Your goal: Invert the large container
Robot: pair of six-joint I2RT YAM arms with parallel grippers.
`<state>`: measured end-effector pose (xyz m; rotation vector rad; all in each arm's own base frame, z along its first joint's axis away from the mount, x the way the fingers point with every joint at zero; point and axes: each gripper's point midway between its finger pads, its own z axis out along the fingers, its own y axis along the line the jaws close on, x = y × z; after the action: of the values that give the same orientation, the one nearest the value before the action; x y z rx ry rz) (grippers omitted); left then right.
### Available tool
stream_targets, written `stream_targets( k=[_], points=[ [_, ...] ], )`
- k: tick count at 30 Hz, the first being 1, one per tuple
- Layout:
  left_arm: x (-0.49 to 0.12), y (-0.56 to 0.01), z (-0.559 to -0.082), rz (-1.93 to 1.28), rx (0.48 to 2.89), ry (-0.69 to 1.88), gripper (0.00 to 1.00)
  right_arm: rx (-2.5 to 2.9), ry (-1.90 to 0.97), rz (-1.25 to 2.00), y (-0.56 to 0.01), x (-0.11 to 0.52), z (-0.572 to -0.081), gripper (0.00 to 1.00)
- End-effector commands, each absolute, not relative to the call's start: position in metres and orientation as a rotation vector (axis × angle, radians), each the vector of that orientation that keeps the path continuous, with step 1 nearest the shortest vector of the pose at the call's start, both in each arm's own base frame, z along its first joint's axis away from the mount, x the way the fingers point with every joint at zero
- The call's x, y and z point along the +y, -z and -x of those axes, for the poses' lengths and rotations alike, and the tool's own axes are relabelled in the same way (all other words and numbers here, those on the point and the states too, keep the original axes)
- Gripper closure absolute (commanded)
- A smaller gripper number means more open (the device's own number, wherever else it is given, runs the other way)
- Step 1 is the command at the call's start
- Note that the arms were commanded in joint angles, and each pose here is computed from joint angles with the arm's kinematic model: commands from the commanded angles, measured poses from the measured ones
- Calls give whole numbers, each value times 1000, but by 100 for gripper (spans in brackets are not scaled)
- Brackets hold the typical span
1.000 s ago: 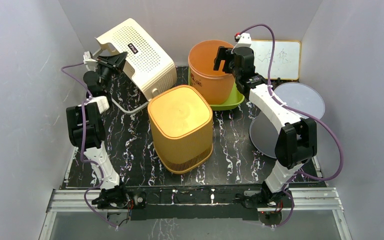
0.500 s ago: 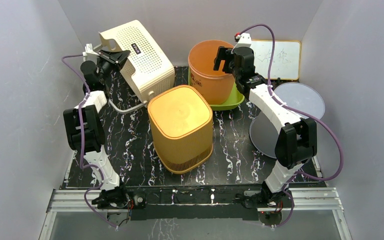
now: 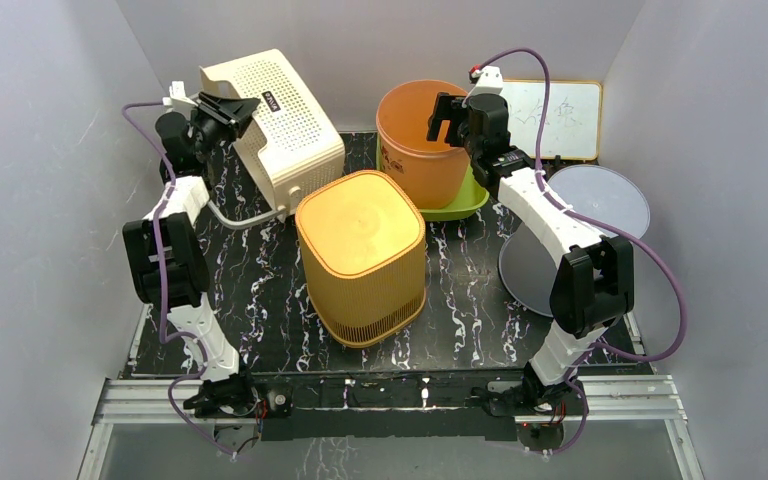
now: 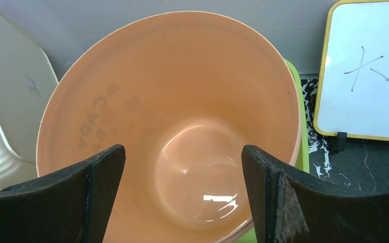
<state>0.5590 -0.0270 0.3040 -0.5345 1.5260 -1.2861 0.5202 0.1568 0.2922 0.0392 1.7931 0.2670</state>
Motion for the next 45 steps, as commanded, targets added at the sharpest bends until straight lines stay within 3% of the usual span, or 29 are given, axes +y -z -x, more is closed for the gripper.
stream_targets(
  k=[1, 4, 6, 8, 28, 34, 40, 43, 45],
  points=[
    [-28, -385, -538, 324, 1395, 1252, 50, 1708, -285, -57, -323, 156, -527, 16],
    [-31, -395, -533, 281, 1401, 1234, 21, 1707, -287, -57, -323, 156, -527, 16],
    [-31, -395, -531, 268, 1425, 1204, 14, 1709, -289, -54, -322, 157, -527, 16],
    [-31, -392, -528, 265, 1452, 1187, 13, 1713, -292, -53, -320, 157, -527, 16],
    [19, -310, -455, 418, 1687, 958, 16, 1718, -338, -50, -315, 162, -520, 17],
    [2, -293, -426, 374, 1770, 1003, 31, 1713, -322, -50, -317, 159, -519, 17],
    [-12, -287, -382, 341, 1836, 966, 38, 1712, -339, -45, -316, 162, -520, 17],
    [-17, -290, -365, 340, 1840, 943, 50, 1712, -350, -43, -316, 164, -519, 17],
    [-20, -287, -354, 349, 1843, 936, 48, 1713, -357, -41, -316, 165, -519, 17]
  ],
)
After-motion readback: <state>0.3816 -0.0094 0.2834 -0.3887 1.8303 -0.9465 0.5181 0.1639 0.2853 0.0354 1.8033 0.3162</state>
